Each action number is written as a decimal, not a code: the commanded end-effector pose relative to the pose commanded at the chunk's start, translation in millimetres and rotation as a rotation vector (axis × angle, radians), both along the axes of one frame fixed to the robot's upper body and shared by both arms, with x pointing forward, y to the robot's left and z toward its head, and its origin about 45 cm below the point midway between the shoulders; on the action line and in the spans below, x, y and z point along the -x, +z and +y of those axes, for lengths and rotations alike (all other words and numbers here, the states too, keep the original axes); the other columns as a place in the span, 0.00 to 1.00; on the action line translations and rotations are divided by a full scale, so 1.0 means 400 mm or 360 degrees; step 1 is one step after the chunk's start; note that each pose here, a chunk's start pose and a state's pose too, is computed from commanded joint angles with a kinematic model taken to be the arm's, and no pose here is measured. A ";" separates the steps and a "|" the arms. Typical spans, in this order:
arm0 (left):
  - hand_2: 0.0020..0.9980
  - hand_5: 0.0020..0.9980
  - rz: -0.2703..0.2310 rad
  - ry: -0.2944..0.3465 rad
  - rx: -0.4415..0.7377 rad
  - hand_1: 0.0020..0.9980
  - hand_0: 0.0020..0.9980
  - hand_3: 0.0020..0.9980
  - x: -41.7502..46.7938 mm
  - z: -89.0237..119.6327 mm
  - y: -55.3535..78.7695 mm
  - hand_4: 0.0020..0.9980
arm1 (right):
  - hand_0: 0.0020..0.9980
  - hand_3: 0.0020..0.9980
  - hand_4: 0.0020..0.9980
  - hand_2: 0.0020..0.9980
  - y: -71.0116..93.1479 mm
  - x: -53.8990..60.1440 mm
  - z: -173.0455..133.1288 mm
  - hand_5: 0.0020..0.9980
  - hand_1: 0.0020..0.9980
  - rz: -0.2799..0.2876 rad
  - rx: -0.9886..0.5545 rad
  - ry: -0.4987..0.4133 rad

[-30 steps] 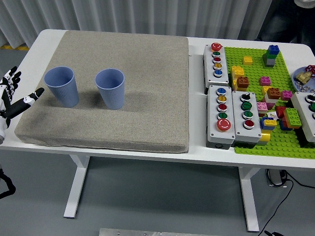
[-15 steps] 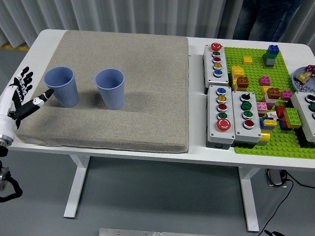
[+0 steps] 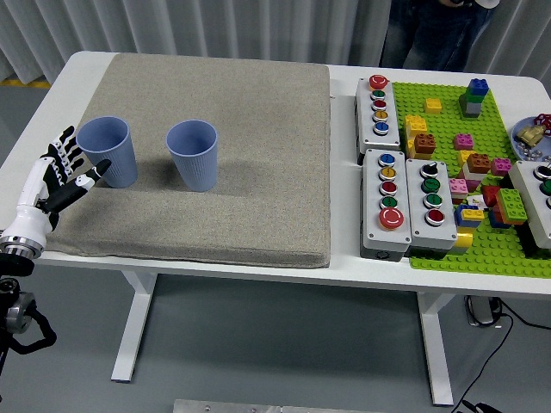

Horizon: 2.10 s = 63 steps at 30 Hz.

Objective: Pick cup pour cup place

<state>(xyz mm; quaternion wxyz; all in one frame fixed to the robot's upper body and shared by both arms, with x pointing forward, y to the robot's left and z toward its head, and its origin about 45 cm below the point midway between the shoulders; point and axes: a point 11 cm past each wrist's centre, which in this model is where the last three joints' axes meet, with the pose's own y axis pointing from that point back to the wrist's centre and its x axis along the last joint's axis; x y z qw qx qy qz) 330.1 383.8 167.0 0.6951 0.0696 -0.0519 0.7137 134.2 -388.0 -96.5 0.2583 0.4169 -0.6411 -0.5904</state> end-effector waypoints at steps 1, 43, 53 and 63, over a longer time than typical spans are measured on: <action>1.00 0.42 0.0014 -0.0001 0.0004 0.93 0.89 1.00 0.003 -0.003 -0.009 0.97 | 0.77 0.61 0.16 0.71 0.000 0.000 0.000 0.40 0.70 0.0001 0.0001 0.0001; 1.00 0.44 0.0065 0.0008 -0.0069 0.92 0.89 1.00 -0.057 -0.022 -0.042 0.97 | 0.77 0.61 0.16 0.71 0.001 -0.010 0.007 0.40 0.70 -0.0019 -0.0016 -0.0011; 1.00 0.45 0.0065 0.0017 -0.0066 0.92 0.89 1.00 -0.070 -0.024 -0.043 0.97 | 0.76 0.61 0.16 0.71 0.002 -0.013 0.007 0.40 0.70 -0.0024 -0.0017 -0.0012; 1.00 0.45 0.0085 0.0010 -0.0085 0.92 0.89 1.00 -0.076 -0.031 -0.054 0.97 | 0.76 0.61 0.16 0.71 0.003 -0.019 0.009 0.40 0.70 -0.0034 -0.0021 -0.0012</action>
